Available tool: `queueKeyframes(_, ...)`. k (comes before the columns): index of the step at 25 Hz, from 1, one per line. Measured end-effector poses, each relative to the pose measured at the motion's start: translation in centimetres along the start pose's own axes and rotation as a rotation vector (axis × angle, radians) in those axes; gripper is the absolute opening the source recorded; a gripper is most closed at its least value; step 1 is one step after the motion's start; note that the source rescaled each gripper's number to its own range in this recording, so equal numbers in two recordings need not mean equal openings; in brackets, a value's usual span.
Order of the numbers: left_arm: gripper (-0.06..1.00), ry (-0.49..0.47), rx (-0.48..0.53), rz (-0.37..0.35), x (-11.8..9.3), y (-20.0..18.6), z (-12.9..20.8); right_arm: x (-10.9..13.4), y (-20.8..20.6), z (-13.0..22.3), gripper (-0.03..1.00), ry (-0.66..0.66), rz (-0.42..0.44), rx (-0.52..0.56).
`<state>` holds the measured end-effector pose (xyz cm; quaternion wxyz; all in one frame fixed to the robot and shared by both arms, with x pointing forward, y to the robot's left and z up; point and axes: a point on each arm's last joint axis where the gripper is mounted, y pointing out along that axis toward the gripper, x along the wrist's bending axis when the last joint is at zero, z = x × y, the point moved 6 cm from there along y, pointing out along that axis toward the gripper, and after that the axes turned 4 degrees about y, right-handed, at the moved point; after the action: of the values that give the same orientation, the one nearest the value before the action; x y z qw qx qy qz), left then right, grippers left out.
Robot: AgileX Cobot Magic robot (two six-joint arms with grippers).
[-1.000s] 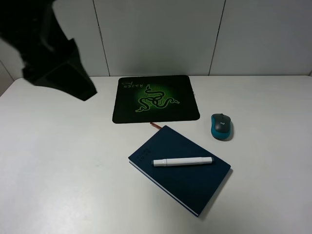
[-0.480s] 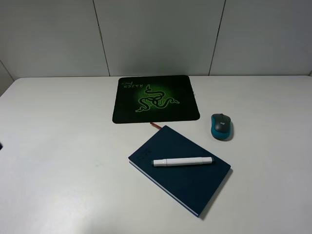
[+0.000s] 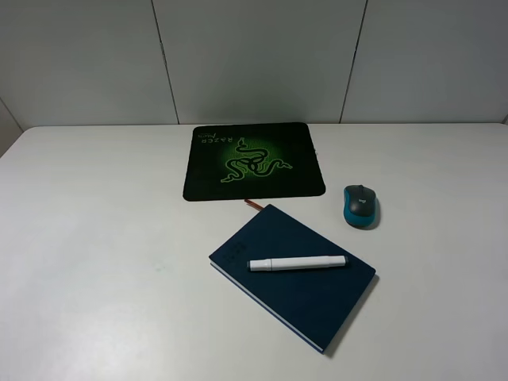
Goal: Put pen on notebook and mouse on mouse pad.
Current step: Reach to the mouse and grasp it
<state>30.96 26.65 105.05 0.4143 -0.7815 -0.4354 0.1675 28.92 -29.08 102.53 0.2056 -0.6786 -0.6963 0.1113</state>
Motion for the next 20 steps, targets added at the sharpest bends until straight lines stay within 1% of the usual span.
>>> queueKeyframes(6, 1.0, -0.155, -0.027, -0.13, 1.1, 0.8, 2.2, 0.0, 0.0, 0.0, 1.0, 0.0, 0.0, 0.0)
queueKeyframes(11, 1.0, -0.249, -0.077, -0.222, 1.4, 1.5, 4.2, 0.0, 0.0, 0.0, 1.0, 0.0, 0.0, 0.0)
queueKeyframes(15, 1.0, -0.294, -0.142, -0.28, 1.4, 1.9, 5.4, 0.0, 0.0, 0.0, 1.0, 0.0, 0.0, 0.0)
queueKeyframes(18, 1.0, -0.317, -0.188, -0.3, 1.0, 1.8, 6.0, 0.0, 0.0, 0.0, 1.0, 0.0, 0.0, 0.0)
queueKeyframes(20, 1.0, -0.324, -0.238, -0.319, 0.8, 1.3, 6.3, 0.0, 0.0, 0.0, 1.0, 0.0, 0.0, 0.0)
